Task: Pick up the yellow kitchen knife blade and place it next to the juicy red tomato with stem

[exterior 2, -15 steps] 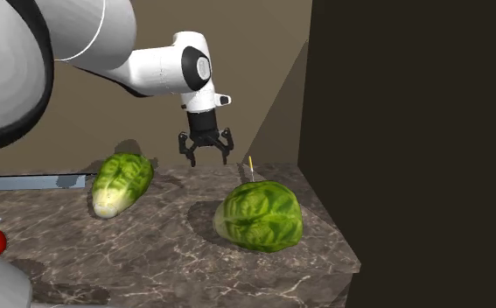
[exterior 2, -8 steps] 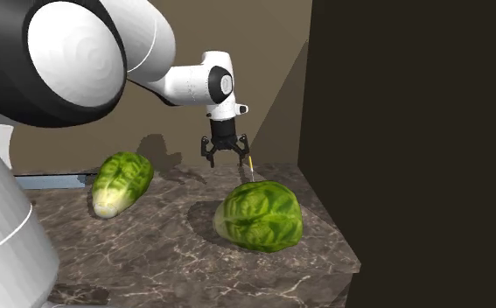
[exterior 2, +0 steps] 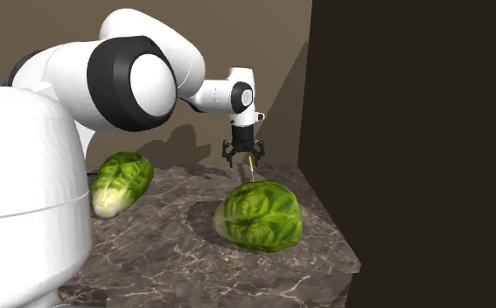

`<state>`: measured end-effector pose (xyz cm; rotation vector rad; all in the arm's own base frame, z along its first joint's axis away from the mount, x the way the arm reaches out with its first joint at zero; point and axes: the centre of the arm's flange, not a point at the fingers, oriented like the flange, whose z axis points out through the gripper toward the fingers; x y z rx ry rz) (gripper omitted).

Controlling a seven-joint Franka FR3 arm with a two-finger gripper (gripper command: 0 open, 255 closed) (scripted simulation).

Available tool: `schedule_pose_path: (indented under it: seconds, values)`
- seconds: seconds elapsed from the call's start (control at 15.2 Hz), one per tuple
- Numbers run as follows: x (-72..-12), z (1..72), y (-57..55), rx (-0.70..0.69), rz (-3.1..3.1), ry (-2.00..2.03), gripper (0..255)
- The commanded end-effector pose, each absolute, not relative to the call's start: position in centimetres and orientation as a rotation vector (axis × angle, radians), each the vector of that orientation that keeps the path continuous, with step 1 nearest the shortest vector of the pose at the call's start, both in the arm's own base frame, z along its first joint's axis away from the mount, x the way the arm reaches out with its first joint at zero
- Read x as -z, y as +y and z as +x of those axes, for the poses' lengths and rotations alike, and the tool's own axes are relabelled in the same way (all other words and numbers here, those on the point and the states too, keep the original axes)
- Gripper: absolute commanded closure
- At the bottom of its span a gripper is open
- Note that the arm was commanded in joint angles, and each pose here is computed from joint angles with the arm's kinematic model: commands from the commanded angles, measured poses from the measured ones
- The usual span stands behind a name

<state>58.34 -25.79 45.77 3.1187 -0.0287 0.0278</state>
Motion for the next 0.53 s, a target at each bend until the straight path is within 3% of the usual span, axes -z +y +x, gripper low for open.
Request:
schedule_pose_path:
  seconds: [0.0, 0.46]
  values:
    - [-44.3, 60.3, -27.3, -0.03, 3.127, -0.019, 0]
    - [-40.8, 63.5, -29.8, -0.033, 3.14, -0.005, 0]
